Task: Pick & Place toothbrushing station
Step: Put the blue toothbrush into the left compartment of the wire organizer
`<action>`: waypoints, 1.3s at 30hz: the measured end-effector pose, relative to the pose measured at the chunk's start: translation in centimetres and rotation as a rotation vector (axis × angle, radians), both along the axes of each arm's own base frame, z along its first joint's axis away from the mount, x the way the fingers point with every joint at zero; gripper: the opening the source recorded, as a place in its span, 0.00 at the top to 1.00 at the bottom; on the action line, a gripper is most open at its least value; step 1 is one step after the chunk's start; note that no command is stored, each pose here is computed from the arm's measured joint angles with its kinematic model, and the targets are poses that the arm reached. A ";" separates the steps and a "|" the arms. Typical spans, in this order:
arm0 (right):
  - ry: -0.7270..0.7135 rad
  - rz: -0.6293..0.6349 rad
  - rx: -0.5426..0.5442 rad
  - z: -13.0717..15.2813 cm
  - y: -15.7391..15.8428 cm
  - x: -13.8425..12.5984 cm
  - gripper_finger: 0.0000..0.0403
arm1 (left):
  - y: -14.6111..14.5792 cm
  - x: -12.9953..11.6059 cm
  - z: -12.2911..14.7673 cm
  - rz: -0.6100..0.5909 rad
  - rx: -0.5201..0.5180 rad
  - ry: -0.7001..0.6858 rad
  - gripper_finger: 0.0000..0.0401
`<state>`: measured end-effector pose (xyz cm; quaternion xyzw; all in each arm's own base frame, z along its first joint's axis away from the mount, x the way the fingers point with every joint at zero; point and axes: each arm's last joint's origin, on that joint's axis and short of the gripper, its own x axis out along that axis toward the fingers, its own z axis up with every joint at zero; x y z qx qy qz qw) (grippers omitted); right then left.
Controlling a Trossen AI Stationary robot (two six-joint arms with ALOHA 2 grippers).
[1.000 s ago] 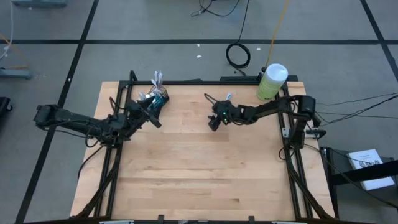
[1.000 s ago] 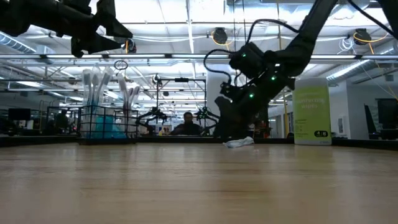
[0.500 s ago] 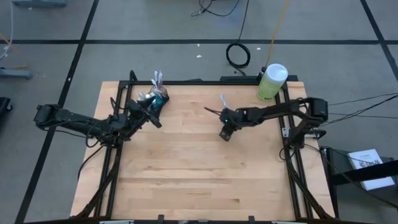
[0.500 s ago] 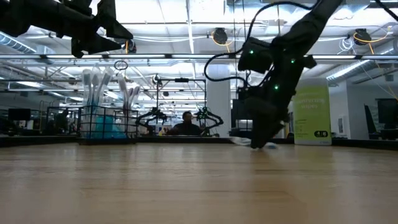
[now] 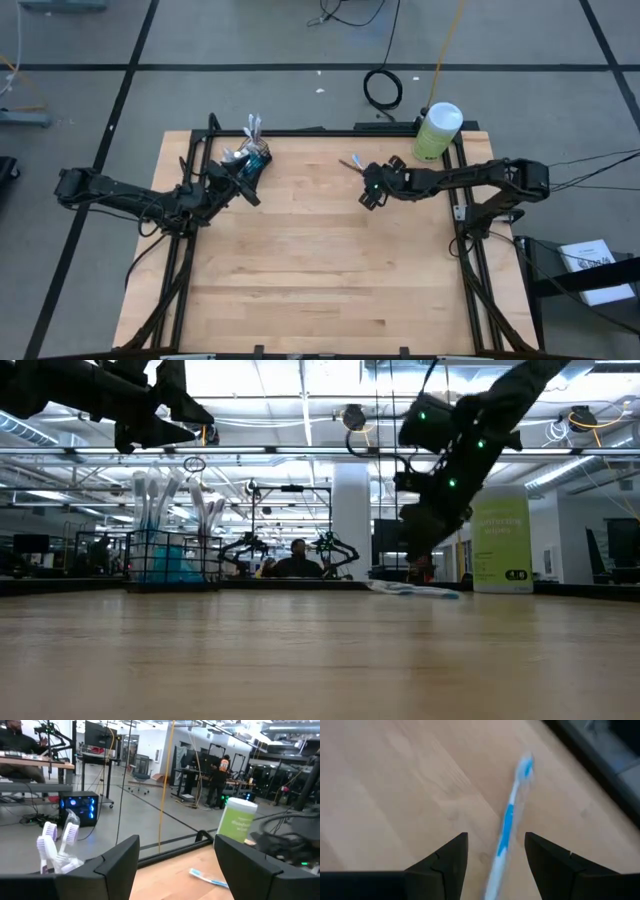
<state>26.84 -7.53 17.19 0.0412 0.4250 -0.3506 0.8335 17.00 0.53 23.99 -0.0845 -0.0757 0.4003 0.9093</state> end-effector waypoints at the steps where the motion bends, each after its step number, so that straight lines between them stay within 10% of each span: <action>1: -0.012 -0.007 0.029 -0.4 -0.4 -0.3 0.54 | 0.0 0.0 0.0 -0.004 -0.006 -0.005 0.34; 20: -0.204 -0.012 0.107 -7.1 -1.3 -5.9 0.62 | -0.1 0.0 -0.1 -0.002 -0.010 -0.003 0.34; 30: -0.147 0.047 0.084 -7.4 -1.1 -6.2 0.95 | -0.1 0.1 -0.1 -0.005 -0.026 -0.016 0.34; 39: -0.446 0.212 0.047 -4.8 -0.6 -4.3 0.96 | -0.3 0.3 -0.1 -0.126 -0.022 -0.026 0.34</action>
